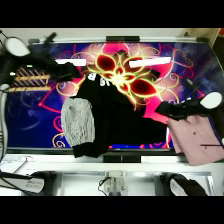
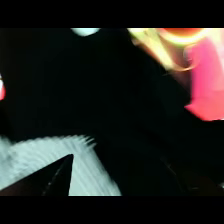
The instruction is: Fold the shirts.
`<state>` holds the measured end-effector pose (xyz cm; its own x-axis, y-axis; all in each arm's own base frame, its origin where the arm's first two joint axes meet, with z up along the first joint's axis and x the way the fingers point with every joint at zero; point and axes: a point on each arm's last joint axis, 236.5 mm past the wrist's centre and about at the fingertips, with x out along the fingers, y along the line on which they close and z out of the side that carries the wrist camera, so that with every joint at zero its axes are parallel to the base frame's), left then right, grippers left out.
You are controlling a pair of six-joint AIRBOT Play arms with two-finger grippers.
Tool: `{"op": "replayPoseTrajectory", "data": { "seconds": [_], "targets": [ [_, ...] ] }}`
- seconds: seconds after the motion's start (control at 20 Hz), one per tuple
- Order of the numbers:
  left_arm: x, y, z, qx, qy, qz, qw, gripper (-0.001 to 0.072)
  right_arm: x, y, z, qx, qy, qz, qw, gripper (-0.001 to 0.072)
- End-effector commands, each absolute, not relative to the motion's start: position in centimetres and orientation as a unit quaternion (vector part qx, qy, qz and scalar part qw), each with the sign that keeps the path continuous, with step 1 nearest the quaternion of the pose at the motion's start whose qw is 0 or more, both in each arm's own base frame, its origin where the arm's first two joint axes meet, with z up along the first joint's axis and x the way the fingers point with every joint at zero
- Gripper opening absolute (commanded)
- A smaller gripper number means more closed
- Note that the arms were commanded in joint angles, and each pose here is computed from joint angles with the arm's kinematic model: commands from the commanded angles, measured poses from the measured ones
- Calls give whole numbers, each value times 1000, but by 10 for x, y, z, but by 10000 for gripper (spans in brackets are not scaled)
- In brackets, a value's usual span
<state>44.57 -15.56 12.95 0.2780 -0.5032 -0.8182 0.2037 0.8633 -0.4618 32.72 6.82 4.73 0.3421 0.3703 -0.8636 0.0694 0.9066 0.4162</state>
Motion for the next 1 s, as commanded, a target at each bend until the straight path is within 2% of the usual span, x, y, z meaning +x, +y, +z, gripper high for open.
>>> {"op": "replayPoseTrajectory", "data": {
  "seconds": [0.0, 0.15, 0.2, 0.35, 0.45, 0.55, 0.6, 0.7, 0.75, 0.95],
  "targets": [
    [398, -42, 114, -78, 631, -93, 766, 597, 341, 66, 78, 184, 529, 103, 822, 590],
    [342, -48, 68, -115, 673, -113, 722, 618, 333, 98, 75, 154, 541, 144, 814, 600],
    [323, -61, 46, -140, 684, -123, 706, 618, 330, 110, 72, 140, 546, 160, 811, 675],
    [272, -108, -20, -226, 696, -154, 665, 618, 321, 143, 63, 116, 562, 196, 796, 674],
    [251, -126, -50, -259, 701, -163, 644, 618, 317, 154, 53, 110, 577, 204, 783, 675],
    [244, -135, -70, -272, 697, -154, 646, 615, 316, 159, 45, 114, 590, 204, 773, 674],
    [246, -136, -74, -271, 692, -151, 652, 576, 315, 160, 42, 117, 595, 203, 768, 675],
    [255, -138, -69, -263, 681, -159, 665, 106, 314, 159, 37, 116, 603, 201, 763, 674],
    [265, -141, -58, -252, 666, -183, 678, 44, 314, 159, 37, 116, 603, 201, 763, 674],
    [330, -146, 23, -223, 567, -231, 758, 42, 311, 161, 37, 119, 607, 204, 759, 674]
  ]
}}
